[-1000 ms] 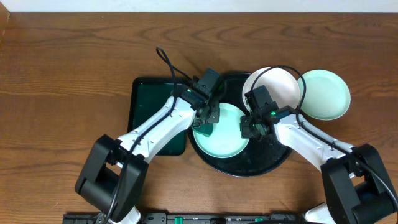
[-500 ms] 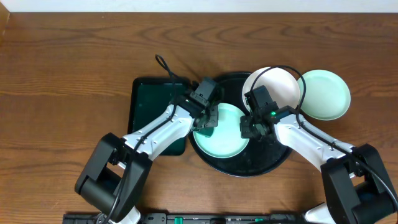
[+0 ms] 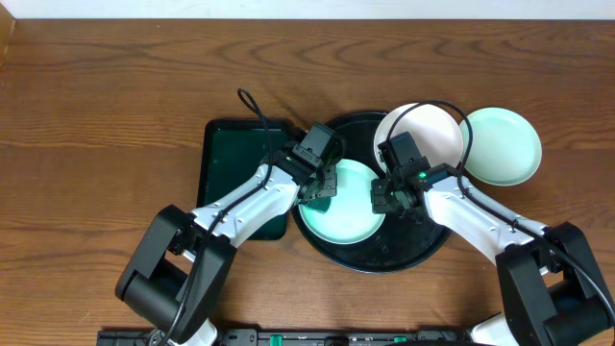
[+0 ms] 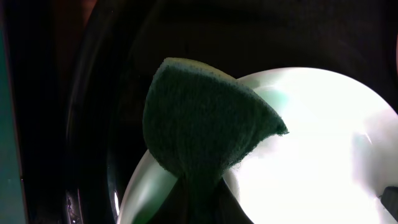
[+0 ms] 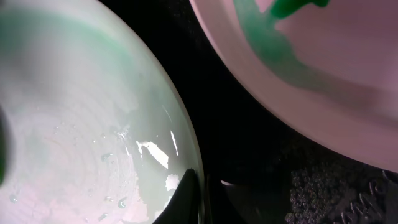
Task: Clean dirty plates on tray and stack at the side
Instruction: 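Scrub the mint plate with the sponge in the left gripper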
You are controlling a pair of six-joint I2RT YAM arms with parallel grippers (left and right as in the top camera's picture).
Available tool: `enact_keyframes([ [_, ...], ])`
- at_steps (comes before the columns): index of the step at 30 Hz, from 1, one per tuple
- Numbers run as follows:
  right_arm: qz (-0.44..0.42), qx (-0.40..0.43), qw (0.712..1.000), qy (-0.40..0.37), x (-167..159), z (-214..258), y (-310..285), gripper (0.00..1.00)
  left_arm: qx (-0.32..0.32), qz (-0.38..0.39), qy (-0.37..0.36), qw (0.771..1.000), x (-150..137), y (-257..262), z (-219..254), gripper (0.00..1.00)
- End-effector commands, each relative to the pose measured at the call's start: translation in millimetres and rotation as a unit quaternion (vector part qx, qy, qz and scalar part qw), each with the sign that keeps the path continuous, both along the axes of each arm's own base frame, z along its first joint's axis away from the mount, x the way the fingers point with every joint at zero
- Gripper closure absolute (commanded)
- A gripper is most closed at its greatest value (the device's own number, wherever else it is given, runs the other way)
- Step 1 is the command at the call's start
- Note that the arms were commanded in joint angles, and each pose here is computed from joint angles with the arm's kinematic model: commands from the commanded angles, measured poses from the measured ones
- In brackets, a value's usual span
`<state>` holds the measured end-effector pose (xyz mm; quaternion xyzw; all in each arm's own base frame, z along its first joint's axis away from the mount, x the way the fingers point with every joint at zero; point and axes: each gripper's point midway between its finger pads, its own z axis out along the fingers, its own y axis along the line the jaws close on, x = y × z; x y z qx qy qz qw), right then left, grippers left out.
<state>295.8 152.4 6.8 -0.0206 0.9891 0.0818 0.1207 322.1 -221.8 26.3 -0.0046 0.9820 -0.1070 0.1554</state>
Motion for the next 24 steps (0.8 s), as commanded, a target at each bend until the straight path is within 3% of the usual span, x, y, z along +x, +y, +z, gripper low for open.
enact_keyframes([
  [1,0.01,-0.019,1.0,-0.002,-1.4,-4.7,-4.1,0.99,0.021,0.011,0.029,0.999,-15.1,13.1,-17.0,0.93],
  [15,0.01,-0.019,1.0,-0.002,-1.4,-4.7,-4.1,0.99,0.043,-0.019,0.061,0.997,-34.4,-0.1,-47.6,0.93],
  [24,0.01,-0.019,1.0,-0.002,-1.4,-4.7,-3.8,0.99,-0.049,-0.053,0.106,0.992,-48.4,-35.3,-32.9,0.93],
])
